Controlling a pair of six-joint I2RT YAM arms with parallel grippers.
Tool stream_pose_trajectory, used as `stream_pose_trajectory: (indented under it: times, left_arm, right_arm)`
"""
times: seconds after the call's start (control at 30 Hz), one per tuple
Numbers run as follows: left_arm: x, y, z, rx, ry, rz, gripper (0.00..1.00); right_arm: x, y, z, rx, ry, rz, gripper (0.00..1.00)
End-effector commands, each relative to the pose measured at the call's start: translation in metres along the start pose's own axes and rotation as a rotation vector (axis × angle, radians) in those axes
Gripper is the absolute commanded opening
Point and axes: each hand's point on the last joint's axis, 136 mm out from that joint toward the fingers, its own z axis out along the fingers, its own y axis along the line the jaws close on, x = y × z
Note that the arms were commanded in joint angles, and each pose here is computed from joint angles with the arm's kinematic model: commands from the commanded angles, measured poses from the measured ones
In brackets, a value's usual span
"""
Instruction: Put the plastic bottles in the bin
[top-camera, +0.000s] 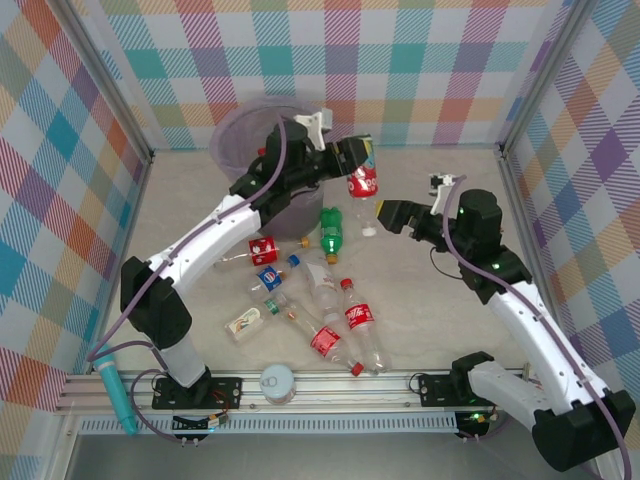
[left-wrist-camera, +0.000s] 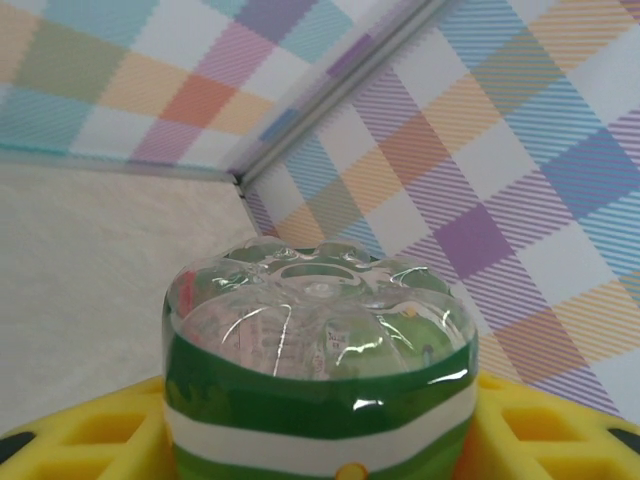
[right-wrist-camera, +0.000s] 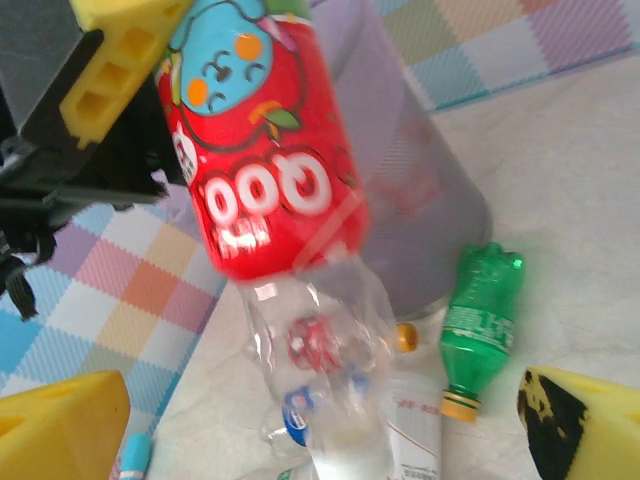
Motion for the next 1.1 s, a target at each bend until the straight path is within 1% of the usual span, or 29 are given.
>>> stream_pose_trajectory:
  times: [0.0, 0.13, 0.23, 0.37, 0.5, 0.63, 0.77, 0.87, 0.97, 1.07]
  left_arm:
    - [-0.051, -0.015, -0.021, 0.041, -0.117, 0.079, 0.54]
    - [-0.1, -0.003, -0.041, 0.068, -0.217, 0.009, 0.5]
    - [-0.126, 0.004, -0.057, 0.061, -0.279, 0.007, 0.49]
    - [-0.152, 0.019, -0.078, 0.036, -0.338, 0.002, 0.49]
    - [-0.176, 0.04, -0.102, -0.031, -0.403, 0.006, 0.45]
    - [-0.191, 0.062, -0.123, -0.111, -0.453, 0.023, 0.43]
    - [-0.208, 0.078, -0.146, -0.12, -0.526, 0.037, 0.38]
    - [-0.211, 0.099, -0.163, -0.193, -0.566, 0.053, 0.33]
    - [-0.205, 0.114, -0.165, -0.241, -0.548, 0.084, 0.32]
    - [-0.198, 0.127, -0.157, -0.272, -0.507, 0.108, 0.32]
  right_arm:
    - [-0.017, -0.006, -0.03, 0.13, -0.083, -0.007, 0.99]
    - [-0.021, -0.013, -0.051, 0.209, -0.123, -0.043, 0.99]
    - [-0.023, -0.014, -0.06, 0.234, -0.13, -0.072, 0.99]
    - [-0.025, -0.015, -0.065, 0.26, -0.127, -0.092, 0.99]
    - [-0.027, -0.014, -0.067, 0.262, -0.129, -0.104, 0.99]
    - [-0.027, -0.019, -0.062, 0.279, -0.116, -0.104, 0.99]
    - [-0.025, -0.03, -0.05, 0.302, -0.102, -0.089, 0.99]
    - [-0.024, -0.04, -0.039, 0.317, -0.102, -0.064, 1.0]
    - [-0.027, -0.042, -0.029, 0.299, -0.108, -0.038, 1.0]
    - [-0.026, -0.044, -0.018, 0.291, -0.097, -0.019, 0.99]
